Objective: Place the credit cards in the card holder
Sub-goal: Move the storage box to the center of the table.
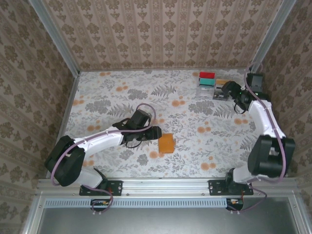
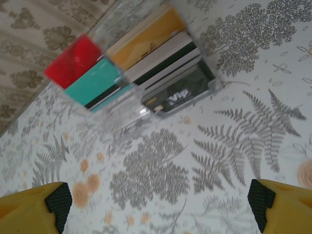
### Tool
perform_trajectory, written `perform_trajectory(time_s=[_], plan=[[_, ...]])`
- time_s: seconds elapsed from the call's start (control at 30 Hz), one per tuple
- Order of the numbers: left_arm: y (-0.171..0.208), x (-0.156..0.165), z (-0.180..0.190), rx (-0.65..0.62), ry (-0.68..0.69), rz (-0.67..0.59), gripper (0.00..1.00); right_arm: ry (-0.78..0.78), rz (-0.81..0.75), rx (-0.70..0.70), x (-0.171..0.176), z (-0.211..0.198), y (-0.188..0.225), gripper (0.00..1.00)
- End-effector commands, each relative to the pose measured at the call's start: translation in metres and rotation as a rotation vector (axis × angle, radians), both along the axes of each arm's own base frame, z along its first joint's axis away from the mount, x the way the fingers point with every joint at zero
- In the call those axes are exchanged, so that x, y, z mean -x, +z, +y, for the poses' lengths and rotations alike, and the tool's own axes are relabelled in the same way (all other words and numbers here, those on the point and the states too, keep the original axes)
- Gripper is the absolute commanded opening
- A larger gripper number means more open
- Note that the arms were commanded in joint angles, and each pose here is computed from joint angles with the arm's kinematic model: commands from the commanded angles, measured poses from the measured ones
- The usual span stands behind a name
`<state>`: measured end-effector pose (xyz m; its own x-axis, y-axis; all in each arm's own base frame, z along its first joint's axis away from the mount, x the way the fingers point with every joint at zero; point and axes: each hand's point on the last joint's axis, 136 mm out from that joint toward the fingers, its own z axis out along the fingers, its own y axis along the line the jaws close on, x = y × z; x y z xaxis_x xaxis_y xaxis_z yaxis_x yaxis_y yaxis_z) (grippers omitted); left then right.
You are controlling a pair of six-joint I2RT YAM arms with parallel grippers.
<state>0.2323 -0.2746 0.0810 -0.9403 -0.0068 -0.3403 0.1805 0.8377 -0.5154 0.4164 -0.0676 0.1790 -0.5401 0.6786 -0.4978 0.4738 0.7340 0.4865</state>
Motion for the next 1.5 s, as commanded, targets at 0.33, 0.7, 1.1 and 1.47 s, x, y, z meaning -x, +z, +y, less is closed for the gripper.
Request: perform_trajectory(time_s=[0.33, 0.7, 1.1, 1.47], plan=[[0.018, -0.034, -0.001, 0.006, -0.007, -0.039, 0.70, -0.026, -0.060, -0.183, -0.083, -0.036, -0.052, 0.94], [0.015, -0.040, 0.007, -0.009, -0.002, -0.024, 0.70, -0.006, -0.150, -0.255, -0.128, -0.041, -0.076, 1.00], [0.008, -0.040, 0.006, -0.003, -0.001, -0.003, 0.70, 0.120, -0.151, -0.335, -0.108, -0.007, -0.090, 1.00], [0.008, -0.038, 0.006, 0.009, 0.000, -0.005, 0.69, 0.289, -0.160, -0.398, -0.083, 0.046, -0.084, 0.99]])
